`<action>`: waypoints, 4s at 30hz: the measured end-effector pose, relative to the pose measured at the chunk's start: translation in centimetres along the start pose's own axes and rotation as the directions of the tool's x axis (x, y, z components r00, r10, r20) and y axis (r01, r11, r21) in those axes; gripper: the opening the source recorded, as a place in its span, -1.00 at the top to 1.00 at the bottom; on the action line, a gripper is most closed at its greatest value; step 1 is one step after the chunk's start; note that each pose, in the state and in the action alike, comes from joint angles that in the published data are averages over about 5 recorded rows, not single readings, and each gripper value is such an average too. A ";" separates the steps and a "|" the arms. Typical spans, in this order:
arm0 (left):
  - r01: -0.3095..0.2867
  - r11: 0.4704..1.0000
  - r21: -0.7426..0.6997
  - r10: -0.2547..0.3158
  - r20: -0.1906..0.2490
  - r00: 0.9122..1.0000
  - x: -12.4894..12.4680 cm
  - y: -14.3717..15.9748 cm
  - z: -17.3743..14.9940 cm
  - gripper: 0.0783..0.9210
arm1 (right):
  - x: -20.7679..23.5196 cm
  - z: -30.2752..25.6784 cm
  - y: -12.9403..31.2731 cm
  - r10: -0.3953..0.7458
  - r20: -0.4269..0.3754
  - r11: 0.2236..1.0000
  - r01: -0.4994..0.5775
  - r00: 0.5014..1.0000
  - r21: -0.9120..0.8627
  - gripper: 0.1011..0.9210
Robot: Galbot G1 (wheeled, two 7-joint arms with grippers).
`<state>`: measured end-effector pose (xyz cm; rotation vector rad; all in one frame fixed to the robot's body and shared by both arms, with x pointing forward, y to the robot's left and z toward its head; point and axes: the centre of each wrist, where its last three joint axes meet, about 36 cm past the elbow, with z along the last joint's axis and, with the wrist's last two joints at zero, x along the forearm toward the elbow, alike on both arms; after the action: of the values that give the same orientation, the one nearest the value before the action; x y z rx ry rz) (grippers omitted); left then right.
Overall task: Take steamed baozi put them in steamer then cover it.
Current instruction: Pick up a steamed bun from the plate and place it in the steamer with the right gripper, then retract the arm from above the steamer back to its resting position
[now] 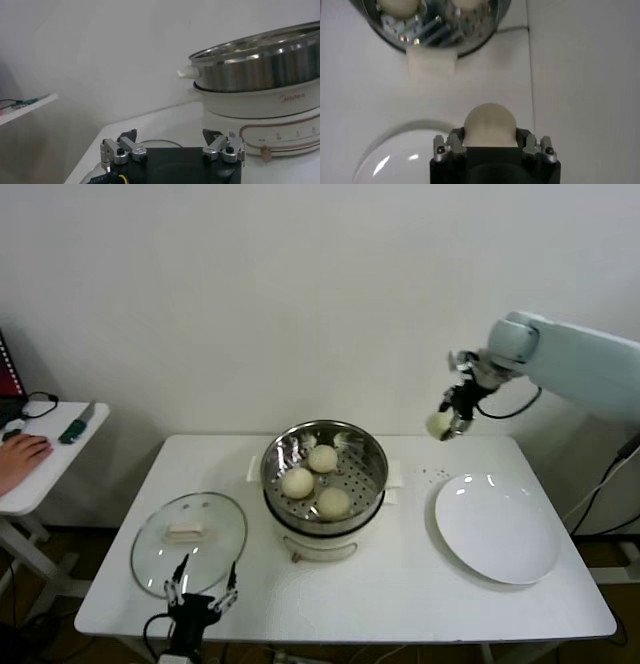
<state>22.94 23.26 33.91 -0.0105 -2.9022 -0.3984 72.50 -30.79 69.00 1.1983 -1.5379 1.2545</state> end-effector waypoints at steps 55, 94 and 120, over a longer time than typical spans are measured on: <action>0.011 1.000 -0.002 -0.011 -0.007 1.000 -0.6 0.9 0.9 -0.77 | -9.0 -18.1 3.4 -0.139 -0.078 0.977 0.150 0.987 0.155 -0.76; 0.102 0.993 -0.066 -0.096 0.086 0.992 -2.0 2.8 -2.3 -0.77 | -11.5 8.8 17.5 0.596 0.601 0.786 -0.232 0.532 -0.573 -0.76; 0.091 0.563 -0.821 -0.070 0.063 0.996 -3.7 4.9 -1.7 -0.77 | -16.7 16.4 37.8 0.917 0.258 0.321 -0.177 0.305 -0.930 -0.76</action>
<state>27.08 27.60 36.02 -0.0274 -2.4288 -1.7488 39.35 -41.70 41.51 0.4003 -3.0846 0.1097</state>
